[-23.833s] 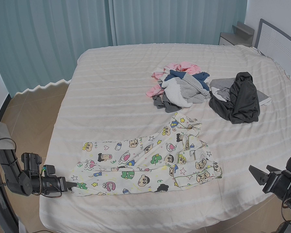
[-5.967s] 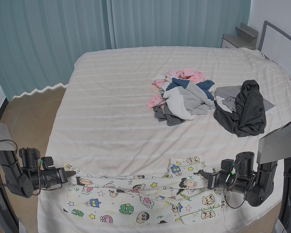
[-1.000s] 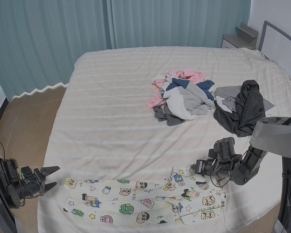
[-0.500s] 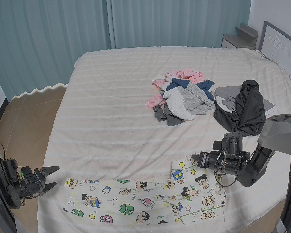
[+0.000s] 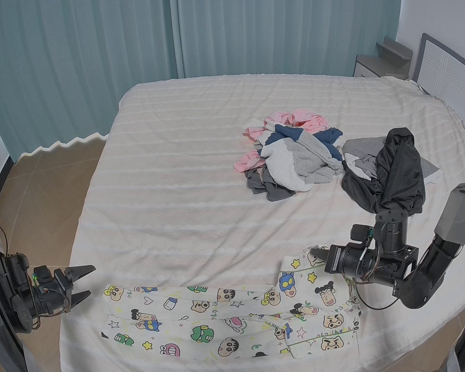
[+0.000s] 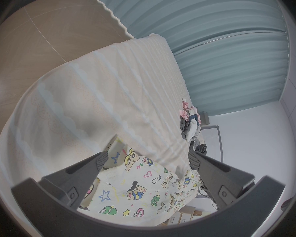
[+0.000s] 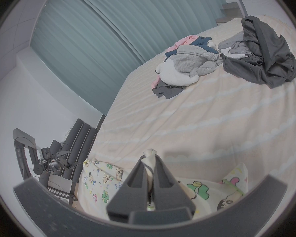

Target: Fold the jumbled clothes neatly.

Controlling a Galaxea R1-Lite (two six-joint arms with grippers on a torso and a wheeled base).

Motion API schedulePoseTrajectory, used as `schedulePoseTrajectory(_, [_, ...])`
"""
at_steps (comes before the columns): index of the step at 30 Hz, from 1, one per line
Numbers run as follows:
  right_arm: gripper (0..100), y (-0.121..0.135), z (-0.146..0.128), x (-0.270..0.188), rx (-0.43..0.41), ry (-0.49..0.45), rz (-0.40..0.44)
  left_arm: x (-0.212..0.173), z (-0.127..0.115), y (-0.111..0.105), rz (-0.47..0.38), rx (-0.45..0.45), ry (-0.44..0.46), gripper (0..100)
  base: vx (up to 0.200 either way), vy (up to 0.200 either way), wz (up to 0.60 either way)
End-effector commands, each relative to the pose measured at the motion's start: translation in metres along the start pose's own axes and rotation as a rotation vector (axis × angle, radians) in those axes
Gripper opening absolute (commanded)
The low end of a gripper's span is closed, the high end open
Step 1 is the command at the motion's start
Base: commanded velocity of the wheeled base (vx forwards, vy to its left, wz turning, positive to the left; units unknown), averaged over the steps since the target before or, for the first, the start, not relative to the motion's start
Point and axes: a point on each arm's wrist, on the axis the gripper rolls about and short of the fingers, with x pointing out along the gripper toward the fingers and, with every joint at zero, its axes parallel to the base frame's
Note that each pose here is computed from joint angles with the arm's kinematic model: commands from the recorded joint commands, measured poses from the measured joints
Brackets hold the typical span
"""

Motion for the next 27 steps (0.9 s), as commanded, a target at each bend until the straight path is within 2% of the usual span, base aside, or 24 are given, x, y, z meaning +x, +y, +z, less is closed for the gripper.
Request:
schedulePoseTrajectory(1, [0,0.013,0.002,-0.02,-0.015,-0.014,0.031,-0.002,-0.003,0.0,0.002,-0.003,0.001,100,0.0,0.0,0.0])
schedulePoseTrajectory(13, [0,0.011,-0.018,-0.039,-0.061,0.043,0.019,-0.002,-0.003,0.0,0.002,-0.003,0.001,100,0.0,0.0,0.0])
schedulePoseTrajectory(17, [0,0.014,-0.028,-0.044,-0.079,0.057,0.042,-0.002,-0.002,0.0,0.003,-0.003,0.0,100,0.0,0.0,0.0])
schedulePoseTrajectory(20, [0,0.019,-0.038,-0.052,-0.104,0.076,0.093,-0.002,-0.002,0.0,0.003,-0.003,0.0,100,0.0,0.0,0.0])
schedulePoseTrajectory(27, [0,0.024,-0.046,-0.059,-0.121,0.088,0.115,-0.002,-0.002,0.0,0.003,-0.003,0.0,100,0.0,0.0,0.0])
